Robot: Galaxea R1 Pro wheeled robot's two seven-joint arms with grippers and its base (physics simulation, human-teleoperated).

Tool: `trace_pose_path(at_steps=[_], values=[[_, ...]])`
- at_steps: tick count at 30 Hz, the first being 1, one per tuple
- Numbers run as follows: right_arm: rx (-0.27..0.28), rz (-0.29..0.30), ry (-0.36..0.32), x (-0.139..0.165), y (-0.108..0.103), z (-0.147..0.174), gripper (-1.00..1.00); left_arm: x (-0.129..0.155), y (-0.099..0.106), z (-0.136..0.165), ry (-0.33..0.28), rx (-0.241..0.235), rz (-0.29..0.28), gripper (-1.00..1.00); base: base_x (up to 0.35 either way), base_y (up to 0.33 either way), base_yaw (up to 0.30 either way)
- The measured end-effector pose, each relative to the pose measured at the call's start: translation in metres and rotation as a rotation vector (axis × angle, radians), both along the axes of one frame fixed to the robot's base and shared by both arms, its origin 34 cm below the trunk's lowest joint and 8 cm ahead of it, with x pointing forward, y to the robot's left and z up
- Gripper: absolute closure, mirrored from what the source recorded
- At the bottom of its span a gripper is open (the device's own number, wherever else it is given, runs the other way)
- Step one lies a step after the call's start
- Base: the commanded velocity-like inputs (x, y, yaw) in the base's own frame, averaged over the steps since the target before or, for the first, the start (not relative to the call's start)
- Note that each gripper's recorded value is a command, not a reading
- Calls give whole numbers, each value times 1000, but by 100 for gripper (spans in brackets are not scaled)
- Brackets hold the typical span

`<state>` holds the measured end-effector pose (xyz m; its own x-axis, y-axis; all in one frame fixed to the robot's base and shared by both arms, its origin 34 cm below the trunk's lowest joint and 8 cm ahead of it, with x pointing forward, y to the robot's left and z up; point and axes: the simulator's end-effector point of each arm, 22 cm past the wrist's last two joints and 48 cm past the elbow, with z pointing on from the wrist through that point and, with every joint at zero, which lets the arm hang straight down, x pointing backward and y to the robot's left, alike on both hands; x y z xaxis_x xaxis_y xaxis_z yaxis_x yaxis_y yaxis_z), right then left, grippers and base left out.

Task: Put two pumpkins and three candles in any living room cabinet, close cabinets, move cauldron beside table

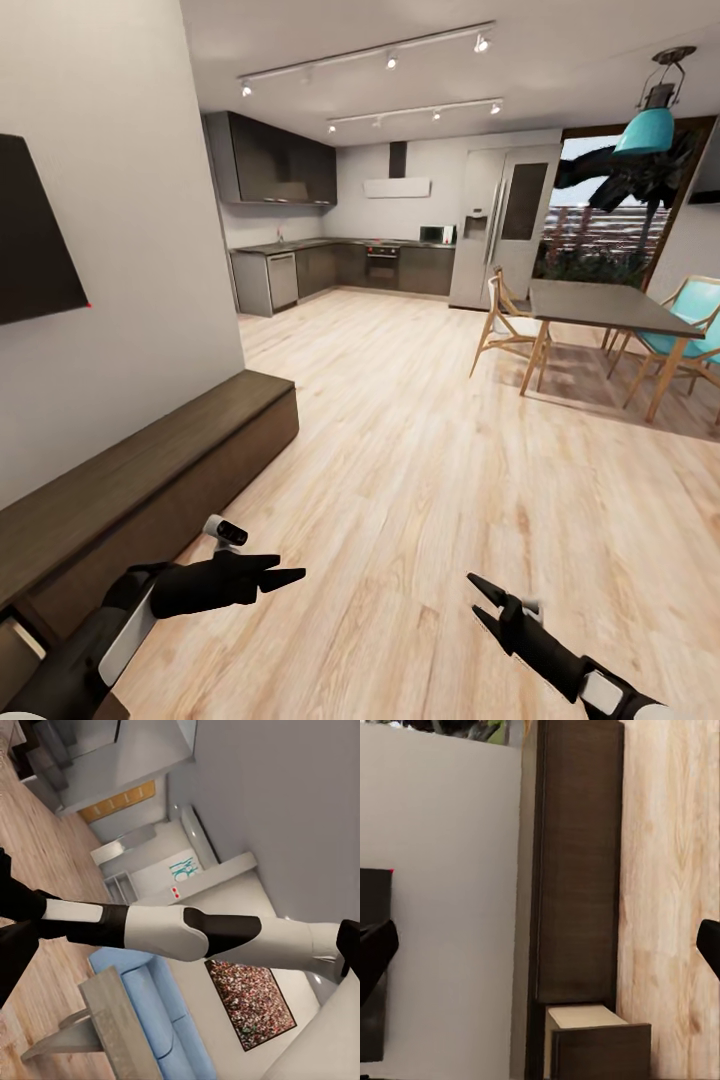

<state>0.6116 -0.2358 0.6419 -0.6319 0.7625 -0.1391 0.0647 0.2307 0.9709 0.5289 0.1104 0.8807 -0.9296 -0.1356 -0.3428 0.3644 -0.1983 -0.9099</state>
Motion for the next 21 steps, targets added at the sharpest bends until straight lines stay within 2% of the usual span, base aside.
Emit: trace_pose_path(at_steps=[2, 6, 9, 14, 21], values=[[-43, -18, -1, -1, -18, -7, -100, 0, 0, -4, 0, 0, 0, -100, 0, 0, 0], [-174, -72, -12, 1, -62, -23, -100, -1, 1, -11, -1, 1, 2, -100, 0, 0, 0], [-214, -90, -11, 0, -78, -31, -100, -1, 1, -17, -1, 1, 2, -100, 0, 0, 0], [-230, -134, -36, 5, -90, -36, -100, -2, 1, -27, -1, 2, 2, -100, 0, 0, 0], [-216, -147, -43, 5, -92, -46, -100, -4, 1, -40, -1, 2, 2, -100, 0, 0, 0]])
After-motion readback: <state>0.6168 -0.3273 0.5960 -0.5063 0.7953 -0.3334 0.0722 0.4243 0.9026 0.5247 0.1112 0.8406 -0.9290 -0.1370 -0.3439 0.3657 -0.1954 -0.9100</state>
